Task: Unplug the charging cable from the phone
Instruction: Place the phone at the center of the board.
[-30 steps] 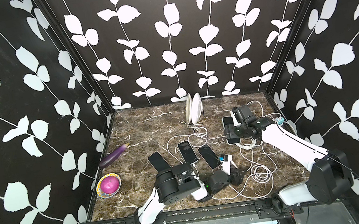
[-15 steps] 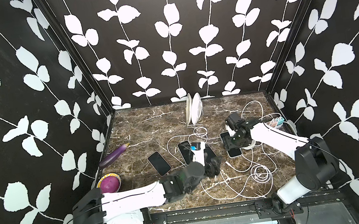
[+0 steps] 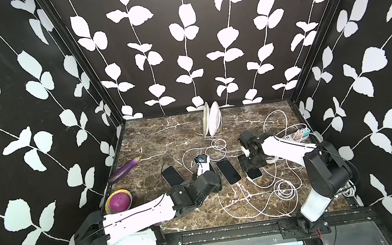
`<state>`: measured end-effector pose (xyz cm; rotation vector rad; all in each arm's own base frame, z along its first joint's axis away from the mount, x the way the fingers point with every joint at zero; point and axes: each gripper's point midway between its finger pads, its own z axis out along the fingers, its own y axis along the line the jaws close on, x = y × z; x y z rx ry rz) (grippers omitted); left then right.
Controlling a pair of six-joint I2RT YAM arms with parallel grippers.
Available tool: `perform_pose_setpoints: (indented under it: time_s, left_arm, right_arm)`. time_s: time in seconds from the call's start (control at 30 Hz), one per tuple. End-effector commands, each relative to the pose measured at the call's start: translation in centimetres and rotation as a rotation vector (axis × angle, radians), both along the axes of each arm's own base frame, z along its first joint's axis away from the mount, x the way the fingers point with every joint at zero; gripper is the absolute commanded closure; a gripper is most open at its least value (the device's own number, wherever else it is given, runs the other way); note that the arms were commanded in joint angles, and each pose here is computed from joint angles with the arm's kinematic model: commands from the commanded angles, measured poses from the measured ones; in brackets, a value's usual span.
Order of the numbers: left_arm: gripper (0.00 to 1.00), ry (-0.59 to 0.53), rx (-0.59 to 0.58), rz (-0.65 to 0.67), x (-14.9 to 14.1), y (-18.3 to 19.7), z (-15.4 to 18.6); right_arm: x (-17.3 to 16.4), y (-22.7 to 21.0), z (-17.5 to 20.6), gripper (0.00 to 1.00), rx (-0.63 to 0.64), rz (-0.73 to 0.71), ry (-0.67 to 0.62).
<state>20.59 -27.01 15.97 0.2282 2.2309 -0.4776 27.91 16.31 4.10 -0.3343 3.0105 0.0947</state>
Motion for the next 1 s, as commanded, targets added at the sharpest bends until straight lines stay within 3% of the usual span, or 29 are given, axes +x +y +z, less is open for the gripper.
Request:
perform_pose_setpoints:
  time_s: [0.0, 0.3, 0.97]
  left_arm:
    - [0.28, 0.034, 0.022, 0.033, 0.2, 0.7, -0.5]
    - [0.28, 0.115, 0.109, 0.047, 0.5, 0.4, -2.1]
    - [0.27, 0.124, 0.096, 0.094, 0.0, 2.8, -3.5]
  right_arm:
    - [0.4, -0.3, -0.7, 1.0, -0.034, 0.004, 0.008]
    - [0.6, -1.0, -2.9, 1.0, -0.057, 0.0, 0.072]
    - [-0.3, -2.0, -2.3, 1.0, -0.085, -0.003, 0.092]
